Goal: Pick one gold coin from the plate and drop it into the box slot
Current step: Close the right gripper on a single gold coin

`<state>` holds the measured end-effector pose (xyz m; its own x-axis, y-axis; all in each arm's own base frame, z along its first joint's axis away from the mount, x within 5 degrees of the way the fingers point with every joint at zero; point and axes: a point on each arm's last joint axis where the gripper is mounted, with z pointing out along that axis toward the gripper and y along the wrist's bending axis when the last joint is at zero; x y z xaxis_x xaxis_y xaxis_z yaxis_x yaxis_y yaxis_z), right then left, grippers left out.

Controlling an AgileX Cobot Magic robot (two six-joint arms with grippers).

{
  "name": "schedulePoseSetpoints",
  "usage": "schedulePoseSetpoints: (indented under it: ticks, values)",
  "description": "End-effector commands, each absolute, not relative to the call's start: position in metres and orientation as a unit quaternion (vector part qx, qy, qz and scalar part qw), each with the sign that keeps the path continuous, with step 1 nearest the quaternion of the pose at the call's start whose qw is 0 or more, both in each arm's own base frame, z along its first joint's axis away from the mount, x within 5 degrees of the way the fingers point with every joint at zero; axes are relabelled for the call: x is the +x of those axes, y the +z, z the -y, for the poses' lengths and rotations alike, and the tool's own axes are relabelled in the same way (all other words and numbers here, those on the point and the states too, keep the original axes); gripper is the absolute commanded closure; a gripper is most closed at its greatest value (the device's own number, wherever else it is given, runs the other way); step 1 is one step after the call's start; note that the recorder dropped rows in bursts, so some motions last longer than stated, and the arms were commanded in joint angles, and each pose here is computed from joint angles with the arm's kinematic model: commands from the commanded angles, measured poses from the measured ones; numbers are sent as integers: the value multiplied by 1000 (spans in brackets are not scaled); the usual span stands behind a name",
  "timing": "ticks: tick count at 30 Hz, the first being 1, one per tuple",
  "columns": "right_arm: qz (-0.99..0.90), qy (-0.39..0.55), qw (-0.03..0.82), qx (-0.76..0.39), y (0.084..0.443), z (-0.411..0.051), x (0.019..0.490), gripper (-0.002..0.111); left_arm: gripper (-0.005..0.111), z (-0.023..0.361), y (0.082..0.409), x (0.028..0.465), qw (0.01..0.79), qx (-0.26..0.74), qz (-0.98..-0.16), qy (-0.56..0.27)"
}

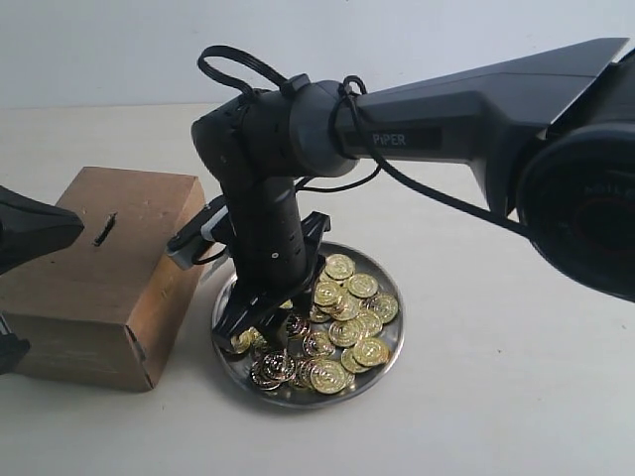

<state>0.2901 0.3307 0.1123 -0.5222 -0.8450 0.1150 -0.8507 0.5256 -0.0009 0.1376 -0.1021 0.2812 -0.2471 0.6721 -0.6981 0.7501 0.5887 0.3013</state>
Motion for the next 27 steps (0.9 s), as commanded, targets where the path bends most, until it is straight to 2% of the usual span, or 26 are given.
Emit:
schedulePoseSetpoints:
  ticks: [1, 10, 18, 27]
  values:
    - [869, 46, 50, 490, 102, -328, 293, 62, 107, 104, 283, 138, 421, 449, -786, -52]
    - [869, 46, 51, 490, 102, -328, 293, 63, 107, 104, 283, 138, 421, 449, -786, -52]
    - [870, 46, 50, 489, 102, -328, 293, 72, 107, 104, 283, 138, 421, 449, -786, -52]
    - [867, 45, 53, 493, 102, -328, 292, 72, 107, 104, 283, 138, 421, 449, -786, -52]
